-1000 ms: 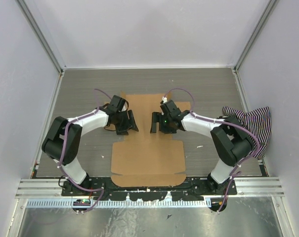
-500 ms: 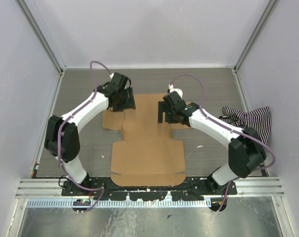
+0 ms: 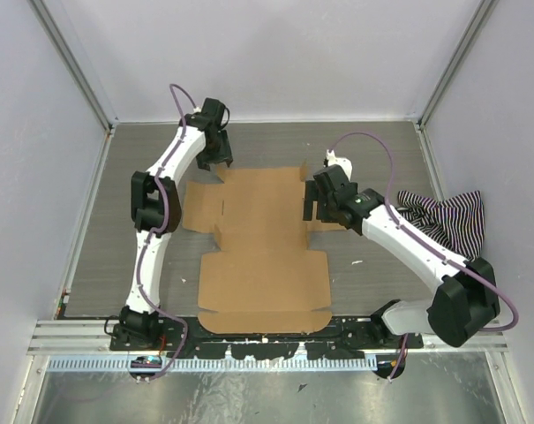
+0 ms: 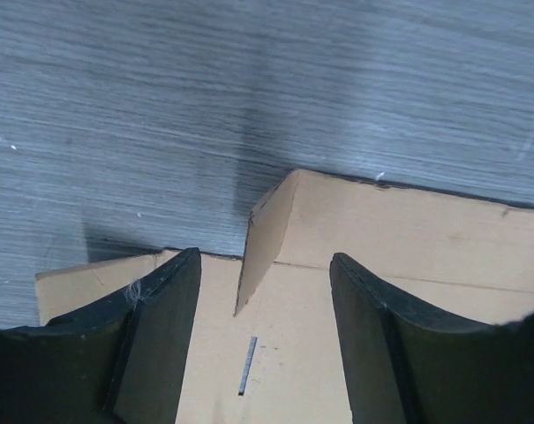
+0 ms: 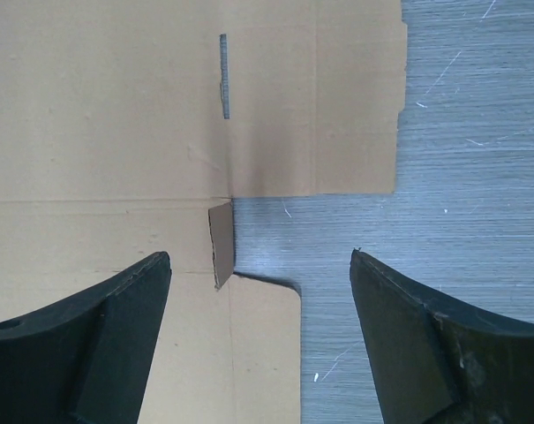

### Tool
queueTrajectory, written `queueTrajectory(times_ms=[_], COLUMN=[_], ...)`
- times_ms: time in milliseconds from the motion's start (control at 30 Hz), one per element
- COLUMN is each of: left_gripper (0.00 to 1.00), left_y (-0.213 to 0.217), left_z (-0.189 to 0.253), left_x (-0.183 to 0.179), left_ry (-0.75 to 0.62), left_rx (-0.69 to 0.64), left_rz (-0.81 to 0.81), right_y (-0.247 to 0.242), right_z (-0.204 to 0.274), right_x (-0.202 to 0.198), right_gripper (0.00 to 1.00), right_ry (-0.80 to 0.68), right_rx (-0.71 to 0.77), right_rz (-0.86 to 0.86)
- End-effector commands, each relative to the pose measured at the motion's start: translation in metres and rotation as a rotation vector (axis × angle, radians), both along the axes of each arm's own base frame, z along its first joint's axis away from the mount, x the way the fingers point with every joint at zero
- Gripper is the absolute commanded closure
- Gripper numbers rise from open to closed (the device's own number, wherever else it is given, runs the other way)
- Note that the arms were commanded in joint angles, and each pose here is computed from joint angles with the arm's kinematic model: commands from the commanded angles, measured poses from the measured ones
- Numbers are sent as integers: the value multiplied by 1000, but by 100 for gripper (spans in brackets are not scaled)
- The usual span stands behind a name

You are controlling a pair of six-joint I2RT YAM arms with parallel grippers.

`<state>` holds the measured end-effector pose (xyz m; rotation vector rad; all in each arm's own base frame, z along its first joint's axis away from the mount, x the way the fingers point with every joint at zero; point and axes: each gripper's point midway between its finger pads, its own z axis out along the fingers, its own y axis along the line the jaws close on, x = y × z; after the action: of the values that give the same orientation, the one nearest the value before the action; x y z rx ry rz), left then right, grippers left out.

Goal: Fold the paper box

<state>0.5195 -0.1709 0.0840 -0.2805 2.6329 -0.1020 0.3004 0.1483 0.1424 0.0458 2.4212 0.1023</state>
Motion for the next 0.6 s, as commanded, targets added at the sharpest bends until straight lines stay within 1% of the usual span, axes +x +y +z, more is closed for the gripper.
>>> queueTrajectory(times_ms=[0, 100, 133, 167, 200, 300, 333, 367, 567], left_gripper=[34, 39, 43, 49, 58, 94, 98, 100, 100], left_y=[-6, -7, -8, -10, -12, -12, -12, -13, -9], left_z=[-1, -12, -16, -19, -20, -18, -13, -8, 41], left_x=[-3, -1, -1, -1, -1, -2, -2, 0, -6], left_ry=[32, 44, 50, 54, 57, 53, 41, 20, -122], left_rx=[-14, -17, -21, -27, -34, -42, -44, -49, -76], left_rz=[-28, -27, -29, -35, -41, -45, -48, -52, -77], right_y=[-7, -12, -13, -14, -16, -20, -21, -23, -29], right_z=[18, 20, 20, 20, 21, 23, 24, 24, 36], right_x=[-2, -5, -5, -6, -6, -4, -4, -2, 9], right_gripper=[12, 12, 12, 12, 12, 12, 12, 12, 12], right_ry=[-51, -52, -51, -52, -54, -56, -57, -57, -74], right_rx=[22, 25, 24, 24, 23, 21, 22, 22, 34], right_rz=[-8, -16, -19, -20, -24, -36, -38, -41, -48])
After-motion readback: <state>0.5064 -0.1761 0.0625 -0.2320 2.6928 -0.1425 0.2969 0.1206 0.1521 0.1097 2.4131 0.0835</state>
